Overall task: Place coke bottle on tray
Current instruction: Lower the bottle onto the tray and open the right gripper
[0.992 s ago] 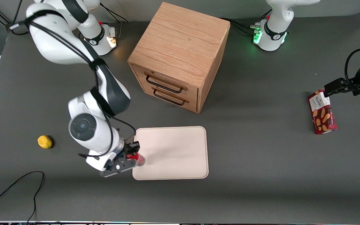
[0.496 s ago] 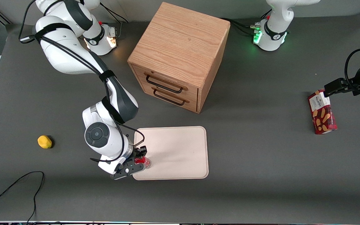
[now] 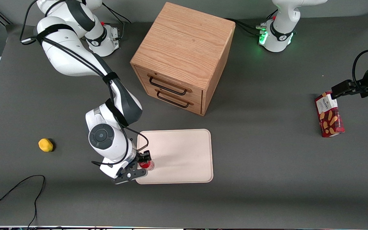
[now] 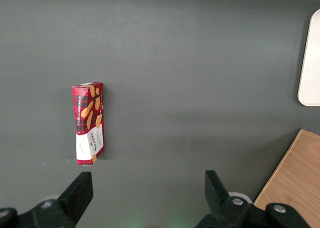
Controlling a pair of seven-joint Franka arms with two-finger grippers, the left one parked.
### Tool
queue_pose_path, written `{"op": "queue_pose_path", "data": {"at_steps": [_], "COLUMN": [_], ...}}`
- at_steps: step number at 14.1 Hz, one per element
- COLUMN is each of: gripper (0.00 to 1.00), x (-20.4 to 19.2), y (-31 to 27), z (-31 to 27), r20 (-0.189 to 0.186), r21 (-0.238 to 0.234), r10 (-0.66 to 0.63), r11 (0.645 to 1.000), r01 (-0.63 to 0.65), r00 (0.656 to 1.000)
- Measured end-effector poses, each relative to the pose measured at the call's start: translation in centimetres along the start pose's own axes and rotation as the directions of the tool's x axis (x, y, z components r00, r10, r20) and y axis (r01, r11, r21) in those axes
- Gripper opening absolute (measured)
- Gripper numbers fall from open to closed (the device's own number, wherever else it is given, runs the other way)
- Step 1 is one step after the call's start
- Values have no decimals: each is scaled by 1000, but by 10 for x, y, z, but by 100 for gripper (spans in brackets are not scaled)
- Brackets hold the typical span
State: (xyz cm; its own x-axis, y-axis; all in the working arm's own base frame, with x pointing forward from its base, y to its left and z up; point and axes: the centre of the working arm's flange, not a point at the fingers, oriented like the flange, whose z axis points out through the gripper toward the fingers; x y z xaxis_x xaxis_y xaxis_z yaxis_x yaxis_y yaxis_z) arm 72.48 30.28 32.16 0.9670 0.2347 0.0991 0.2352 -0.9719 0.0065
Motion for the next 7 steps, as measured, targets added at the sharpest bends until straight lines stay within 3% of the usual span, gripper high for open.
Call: {"op": "queue_pose_path", "data": {"at_steps": [2,7], "gripper": [99,100], "x": [0,3], "y": [0,-2], "z": [-1,-29], "r20": [-4,-40], "r21": [-1,4], "r10": [3,60], "r11": [1000,998], "r01": [-3,-60], "r00": [1000,997]}}
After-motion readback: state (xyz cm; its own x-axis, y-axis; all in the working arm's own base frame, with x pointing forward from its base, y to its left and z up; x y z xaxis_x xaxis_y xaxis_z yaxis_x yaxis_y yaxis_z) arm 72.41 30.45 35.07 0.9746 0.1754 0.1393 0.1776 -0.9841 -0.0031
